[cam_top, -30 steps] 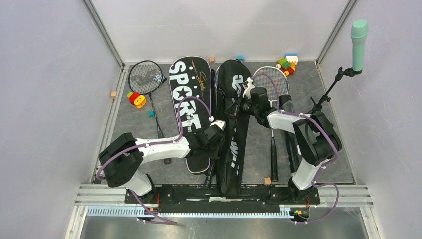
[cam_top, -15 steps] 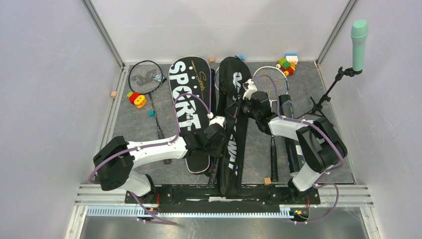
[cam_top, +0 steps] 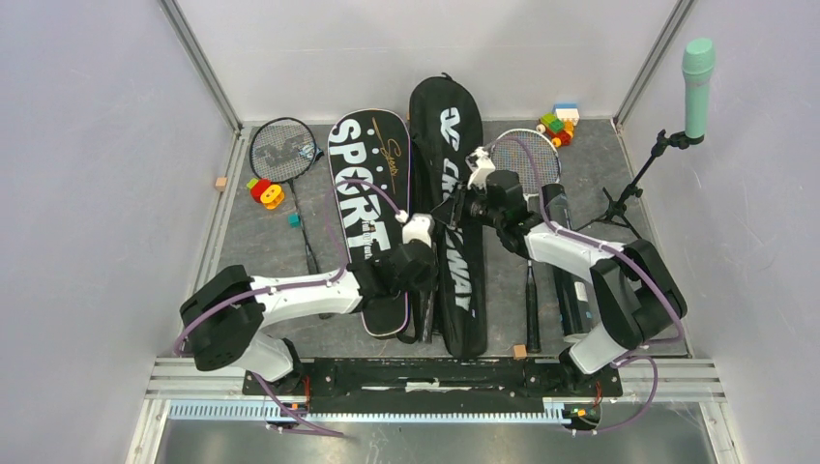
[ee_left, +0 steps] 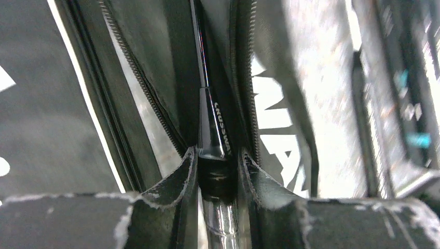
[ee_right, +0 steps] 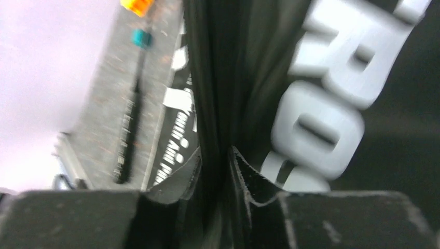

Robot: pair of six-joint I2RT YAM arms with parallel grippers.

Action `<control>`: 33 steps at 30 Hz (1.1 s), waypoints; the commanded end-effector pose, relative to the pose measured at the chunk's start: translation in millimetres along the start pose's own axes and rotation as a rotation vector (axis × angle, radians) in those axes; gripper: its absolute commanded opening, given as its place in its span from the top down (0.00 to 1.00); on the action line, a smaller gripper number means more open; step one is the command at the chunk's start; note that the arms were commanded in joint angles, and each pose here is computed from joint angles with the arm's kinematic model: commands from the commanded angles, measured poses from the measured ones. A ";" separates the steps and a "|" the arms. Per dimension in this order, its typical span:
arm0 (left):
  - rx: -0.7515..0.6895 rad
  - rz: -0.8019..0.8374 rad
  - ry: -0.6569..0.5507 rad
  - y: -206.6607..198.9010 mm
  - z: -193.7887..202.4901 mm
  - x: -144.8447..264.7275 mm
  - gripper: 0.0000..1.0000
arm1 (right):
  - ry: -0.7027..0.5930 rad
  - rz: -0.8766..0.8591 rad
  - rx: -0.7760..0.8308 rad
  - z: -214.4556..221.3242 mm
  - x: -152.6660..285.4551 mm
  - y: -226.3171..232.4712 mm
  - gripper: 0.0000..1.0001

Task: Pack up the badminton gear
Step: Place the racket in the racket bag.

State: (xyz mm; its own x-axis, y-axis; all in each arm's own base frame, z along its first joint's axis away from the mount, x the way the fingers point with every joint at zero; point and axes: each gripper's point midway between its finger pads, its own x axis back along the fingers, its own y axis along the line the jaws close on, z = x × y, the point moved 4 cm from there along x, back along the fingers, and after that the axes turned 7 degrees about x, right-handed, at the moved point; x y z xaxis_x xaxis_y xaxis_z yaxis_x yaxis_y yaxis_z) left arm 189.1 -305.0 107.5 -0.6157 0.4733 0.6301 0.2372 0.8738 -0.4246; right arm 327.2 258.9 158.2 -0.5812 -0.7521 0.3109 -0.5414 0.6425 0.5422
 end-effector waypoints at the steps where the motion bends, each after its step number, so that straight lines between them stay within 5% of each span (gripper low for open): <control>1: 0.174 0.174 -0.441 -48.3 -109.0 22.1 0.98 | 0.290 0.313 0.175 43.4 28.0 -18.1 0.66; 4: 0.178 0.137 -0.415 -40.3 -100.7 17.6 0.98 | 0.274 0.412 0.228 42.4 38.7 -28.4 0.49; 9: 0.180 0.118 -0.400 -39.4 -96.1 7.0 0.98 | 0.337 0.404 0.337 60.5 36.5 -12.7 0.43; 17: 0.185 0.094 -0.397 -37.6 -94.2 0.2 0.98 | 0.282 0.559 0.297 76.5 57.0 -6.0 0.54; 33: 0.183 0.070 -0.398 -32.3 -92.7 0.0 0.98 | 0.306 0.496 0.304 102.8 69.0 9.0 0.46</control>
State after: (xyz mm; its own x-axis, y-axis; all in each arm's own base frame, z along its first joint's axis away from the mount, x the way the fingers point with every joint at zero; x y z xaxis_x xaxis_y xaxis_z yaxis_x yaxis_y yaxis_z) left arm 231.5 -312.5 137.8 -0.7832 0.4240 0.4548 0.1755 0.8525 -0.4924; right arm 227.3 226.9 114.5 -0.6529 -0.3456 0.6740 -0.4241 0.9041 0.0528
